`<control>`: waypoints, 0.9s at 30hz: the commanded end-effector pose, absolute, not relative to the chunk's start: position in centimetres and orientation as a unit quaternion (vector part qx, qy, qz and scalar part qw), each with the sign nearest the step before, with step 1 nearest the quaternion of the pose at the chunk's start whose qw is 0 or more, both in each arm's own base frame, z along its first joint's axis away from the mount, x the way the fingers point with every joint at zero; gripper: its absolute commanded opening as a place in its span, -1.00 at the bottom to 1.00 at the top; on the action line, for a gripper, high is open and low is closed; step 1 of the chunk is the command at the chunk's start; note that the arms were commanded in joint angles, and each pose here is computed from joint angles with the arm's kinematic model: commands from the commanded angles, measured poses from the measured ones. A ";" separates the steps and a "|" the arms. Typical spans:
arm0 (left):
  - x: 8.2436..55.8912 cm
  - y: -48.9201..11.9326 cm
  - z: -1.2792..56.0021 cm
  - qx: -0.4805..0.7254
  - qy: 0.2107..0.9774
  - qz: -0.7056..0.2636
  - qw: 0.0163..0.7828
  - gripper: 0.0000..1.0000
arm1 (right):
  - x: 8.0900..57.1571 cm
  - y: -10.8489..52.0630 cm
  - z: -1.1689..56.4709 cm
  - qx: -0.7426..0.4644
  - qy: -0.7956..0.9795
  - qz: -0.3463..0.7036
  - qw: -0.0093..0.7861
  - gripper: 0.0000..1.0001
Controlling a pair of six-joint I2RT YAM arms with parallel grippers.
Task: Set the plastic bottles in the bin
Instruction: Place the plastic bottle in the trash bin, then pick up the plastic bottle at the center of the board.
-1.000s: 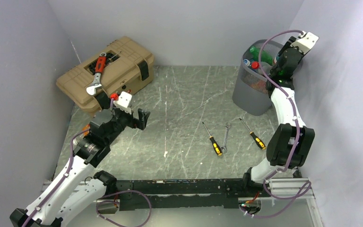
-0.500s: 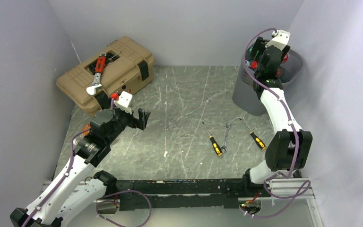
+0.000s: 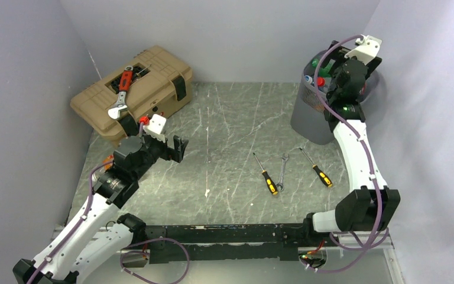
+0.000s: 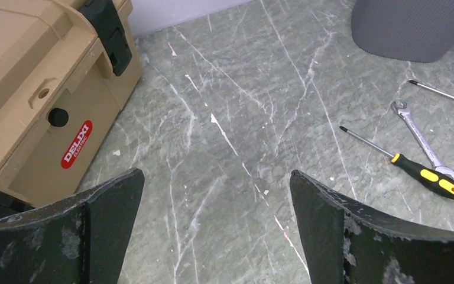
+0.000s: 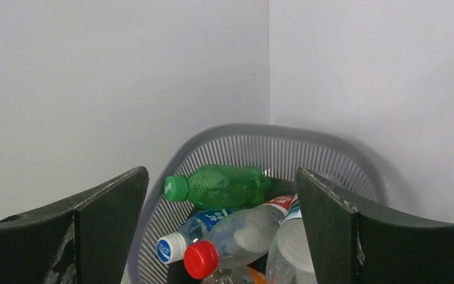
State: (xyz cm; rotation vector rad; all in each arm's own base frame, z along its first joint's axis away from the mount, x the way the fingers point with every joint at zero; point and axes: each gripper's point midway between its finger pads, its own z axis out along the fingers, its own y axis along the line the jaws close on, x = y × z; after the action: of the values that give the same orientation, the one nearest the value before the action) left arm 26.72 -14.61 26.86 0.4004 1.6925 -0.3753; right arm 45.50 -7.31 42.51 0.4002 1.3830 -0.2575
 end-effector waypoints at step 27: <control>23.9 2.2 17.7 -0.270 0.858 0.030 0.435 0.98 | 28.2 20.6 29.9 -0.021 0.685 0.391 0.615 0.81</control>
State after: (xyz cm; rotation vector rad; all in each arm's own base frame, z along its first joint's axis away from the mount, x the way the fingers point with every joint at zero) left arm 26.90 0.26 20.02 -0.3446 2.1187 0.1767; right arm 29.47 19.01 28.98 -0.0444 1.6449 0.7788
